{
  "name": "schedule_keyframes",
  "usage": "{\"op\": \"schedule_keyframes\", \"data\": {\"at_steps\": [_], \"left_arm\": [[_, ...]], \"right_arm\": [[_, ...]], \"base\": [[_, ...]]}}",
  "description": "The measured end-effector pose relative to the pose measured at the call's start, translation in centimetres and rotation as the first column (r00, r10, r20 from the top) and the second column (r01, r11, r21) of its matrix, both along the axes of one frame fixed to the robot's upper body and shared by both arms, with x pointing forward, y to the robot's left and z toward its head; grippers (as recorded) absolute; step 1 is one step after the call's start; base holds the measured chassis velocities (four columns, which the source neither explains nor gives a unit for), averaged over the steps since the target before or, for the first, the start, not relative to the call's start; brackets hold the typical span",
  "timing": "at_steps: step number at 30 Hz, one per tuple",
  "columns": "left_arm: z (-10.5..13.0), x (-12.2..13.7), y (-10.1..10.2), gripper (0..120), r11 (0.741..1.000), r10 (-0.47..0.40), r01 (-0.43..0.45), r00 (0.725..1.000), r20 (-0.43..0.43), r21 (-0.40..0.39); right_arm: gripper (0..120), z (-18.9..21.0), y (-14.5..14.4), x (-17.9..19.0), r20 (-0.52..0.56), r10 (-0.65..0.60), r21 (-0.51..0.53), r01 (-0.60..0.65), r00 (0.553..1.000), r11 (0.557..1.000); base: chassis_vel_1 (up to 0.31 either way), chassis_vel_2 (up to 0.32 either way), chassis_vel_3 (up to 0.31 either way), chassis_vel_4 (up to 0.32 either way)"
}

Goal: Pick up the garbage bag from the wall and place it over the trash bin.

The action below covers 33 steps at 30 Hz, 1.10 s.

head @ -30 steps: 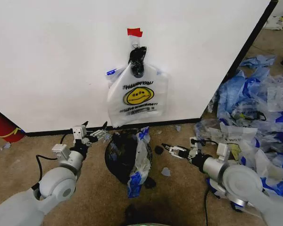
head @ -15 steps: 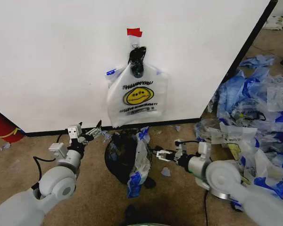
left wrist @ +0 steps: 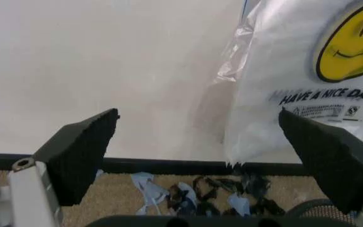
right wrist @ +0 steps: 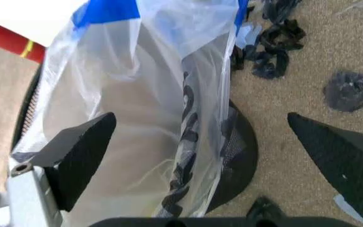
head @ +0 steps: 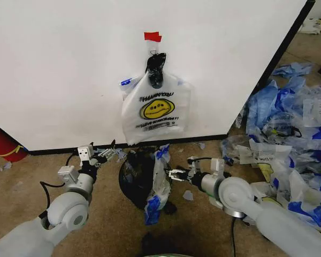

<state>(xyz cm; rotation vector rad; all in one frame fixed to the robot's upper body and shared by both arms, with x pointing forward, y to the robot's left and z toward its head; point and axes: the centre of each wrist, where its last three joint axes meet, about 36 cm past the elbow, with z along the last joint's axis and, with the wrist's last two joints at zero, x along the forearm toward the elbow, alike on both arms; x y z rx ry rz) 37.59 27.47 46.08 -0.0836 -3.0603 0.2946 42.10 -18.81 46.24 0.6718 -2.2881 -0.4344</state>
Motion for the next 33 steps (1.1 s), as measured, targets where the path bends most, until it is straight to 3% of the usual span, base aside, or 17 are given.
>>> {"op": "schedule_keyframes", "data": {"at_steps": [9, 18, 23, 33], "left_arm": [[-0.4, -0.3, -0.5, 100, 1.000, -0.006, 0.006, 1.000, -0.003, -0.007], [-0.4, -0.3, -0.7, 100, 1.000, -0.011, 0.011, 1.000, 0.000, -0.012], [-0.6, -0.6, -1.0, 99, 1.000, -0.016, 0.016, 1.000, 0.002, -0.018], [-0.8, -0.7, -1.2, 99, 0.999, -0.022, 0.022, 1.000, 0.003, -0.023]], "right_arm": [[94, -0.1, 0.7, -0.2, -0.004, -0.008, -0.032, 0.008, 1.000, 0.999], [63, -1.1, 1.3, -0.5, -0.027, -0.008, -0.060, 0.006, 1.000, 0.998], [39, -1.5, 1.8, -0.6, -0.038, -0.007, -0.078, 0.004, 0.999, 0.997], [8, -1.9, 1.5, -0.7, -0.040, -0.020, -0.090, 0.016, 0.999, 0.996]], "base": [[0.000, 0.000, 0.000, 0.000], [0.000, 0.000, 0.000, 0.000], [0.000, 0.000, 0.000, 0.000], [0.000, 0.000, 0.000, 0.000]]}}
